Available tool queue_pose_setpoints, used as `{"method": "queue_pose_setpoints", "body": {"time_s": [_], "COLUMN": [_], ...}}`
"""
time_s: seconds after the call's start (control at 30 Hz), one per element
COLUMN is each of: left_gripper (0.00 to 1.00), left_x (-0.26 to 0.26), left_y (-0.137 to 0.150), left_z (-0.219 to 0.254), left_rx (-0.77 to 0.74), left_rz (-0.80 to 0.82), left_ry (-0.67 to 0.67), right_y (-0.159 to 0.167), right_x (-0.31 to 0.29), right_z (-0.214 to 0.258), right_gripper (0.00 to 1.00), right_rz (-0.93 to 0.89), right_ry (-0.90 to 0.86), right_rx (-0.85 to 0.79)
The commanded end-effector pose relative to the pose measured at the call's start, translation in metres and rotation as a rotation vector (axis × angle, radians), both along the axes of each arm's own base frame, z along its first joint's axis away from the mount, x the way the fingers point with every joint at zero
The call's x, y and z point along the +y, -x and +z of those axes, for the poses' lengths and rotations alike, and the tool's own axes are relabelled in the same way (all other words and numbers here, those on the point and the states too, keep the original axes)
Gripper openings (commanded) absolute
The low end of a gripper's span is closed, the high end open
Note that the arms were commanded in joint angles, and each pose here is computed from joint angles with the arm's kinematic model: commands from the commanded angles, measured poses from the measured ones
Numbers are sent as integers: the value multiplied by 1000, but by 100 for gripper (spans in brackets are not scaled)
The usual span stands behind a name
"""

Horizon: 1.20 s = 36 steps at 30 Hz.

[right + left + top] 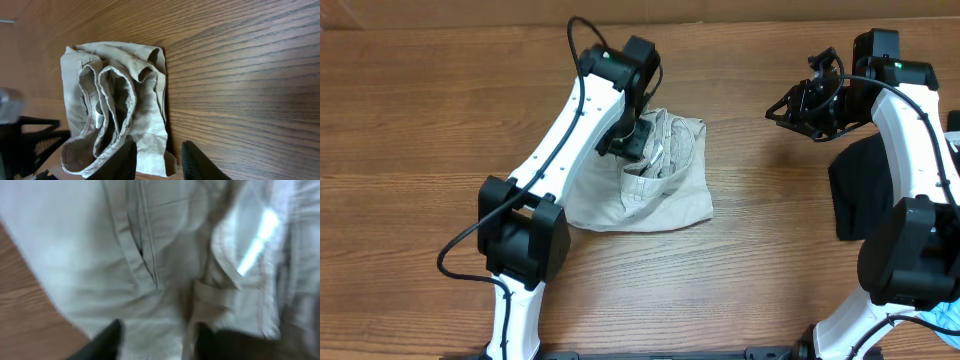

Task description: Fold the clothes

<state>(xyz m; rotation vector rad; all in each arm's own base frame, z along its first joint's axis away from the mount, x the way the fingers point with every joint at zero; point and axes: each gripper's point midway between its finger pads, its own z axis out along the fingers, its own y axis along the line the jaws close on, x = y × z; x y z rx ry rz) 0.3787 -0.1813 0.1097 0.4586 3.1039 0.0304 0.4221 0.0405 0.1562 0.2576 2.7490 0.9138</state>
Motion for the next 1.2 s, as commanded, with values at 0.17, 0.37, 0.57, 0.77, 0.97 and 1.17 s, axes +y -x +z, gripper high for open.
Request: {"method": "queue_pose_setpoints", "body": {"time_s": [0.17,0.37,0.57,0.77,0.97,1.17], "left_gripper": [17,17,20,16,13,16], "left_x": [-55,-103,-133,-138,-137,-133], "left_y": [16,27,46,58,56,58], "left_z": [-41,-42,-62,-100,-106,-88], "left_rx": [54,-3,-31,17,33,51], "left_rz": [-21,-159,-262,-276,-256,-262], "left_ry": [186,231,198,153,157,148], "right_y": [-3,-2,-1,1,2,1], "right_x": [-6,-8,-8,-11,-11,-10], "right_z": [19,17,17,14,13,15], "right_gripper": [35,37,38,38,38,47], "right_rz": [3,-2,-2,-7,-5,-12], "right_ry": [41,57,56,77,79,65], "right_rx": [-60,-51,-49,-34,-30,-31]}}
